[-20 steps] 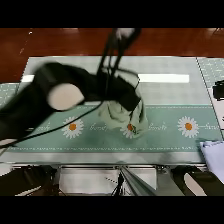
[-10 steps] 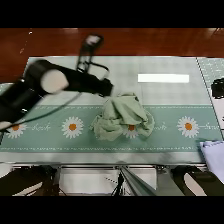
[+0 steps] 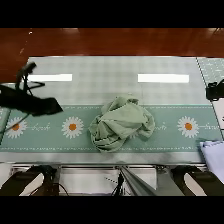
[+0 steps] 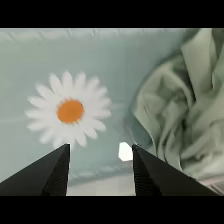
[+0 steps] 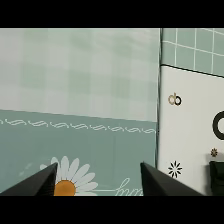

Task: Fold the shirts.

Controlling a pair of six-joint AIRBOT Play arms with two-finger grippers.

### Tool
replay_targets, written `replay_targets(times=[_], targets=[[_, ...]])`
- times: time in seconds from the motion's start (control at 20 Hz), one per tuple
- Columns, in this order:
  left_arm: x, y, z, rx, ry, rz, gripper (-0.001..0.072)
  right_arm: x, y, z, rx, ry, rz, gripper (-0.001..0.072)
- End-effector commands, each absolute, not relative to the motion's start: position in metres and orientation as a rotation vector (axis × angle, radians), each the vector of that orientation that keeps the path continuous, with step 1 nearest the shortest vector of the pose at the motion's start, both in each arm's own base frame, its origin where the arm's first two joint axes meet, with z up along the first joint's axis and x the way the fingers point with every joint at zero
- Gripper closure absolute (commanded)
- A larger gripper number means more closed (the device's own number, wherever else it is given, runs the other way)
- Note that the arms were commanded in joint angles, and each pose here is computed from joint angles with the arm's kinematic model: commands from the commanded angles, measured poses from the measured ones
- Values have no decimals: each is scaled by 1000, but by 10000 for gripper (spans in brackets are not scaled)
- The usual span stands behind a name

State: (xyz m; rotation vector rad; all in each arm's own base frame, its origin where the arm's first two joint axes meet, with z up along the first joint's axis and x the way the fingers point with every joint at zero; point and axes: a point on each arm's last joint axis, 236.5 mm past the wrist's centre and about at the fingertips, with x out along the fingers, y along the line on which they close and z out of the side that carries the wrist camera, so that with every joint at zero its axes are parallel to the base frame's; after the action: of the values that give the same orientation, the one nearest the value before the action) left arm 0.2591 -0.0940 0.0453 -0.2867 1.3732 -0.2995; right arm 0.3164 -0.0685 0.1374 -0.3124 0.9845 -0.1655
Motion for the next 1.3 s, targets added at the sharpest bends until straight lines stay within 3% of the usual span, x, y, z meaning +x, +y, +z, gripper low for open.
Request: replay_targets(times=[0.0,0.2,0.55,0.95,1.0,1.1,1.15,1.25], targets=[[216,-133,-1,-592,1451,-421,226,316,-68,116,-323,1008,-153,127],[209,-164,-30,-831,1485,-453,175,318,-67,108,-327,1007,-147,128],[218,-188,-83,-858,1576,-388,176,319,-67,109,-328,1002,-147,128],[243,-250,-99,-929,1585,-471,191,319,-67,109,-297,999,-164,128],[243,-252,-104,-924,1600,-466,279,319,-67,109,-285,998,-171,131],[242,-252,-113,-928,1628,-450,629,319,-67,109,-280,998,-173,278],[242,-252,-115,-926,1630,-452,680,318,-69,109,-282,998,-174,280],[240,-252,-113,-912,1630,-475,679,315,-77,105,-210,1009,-185,280]])
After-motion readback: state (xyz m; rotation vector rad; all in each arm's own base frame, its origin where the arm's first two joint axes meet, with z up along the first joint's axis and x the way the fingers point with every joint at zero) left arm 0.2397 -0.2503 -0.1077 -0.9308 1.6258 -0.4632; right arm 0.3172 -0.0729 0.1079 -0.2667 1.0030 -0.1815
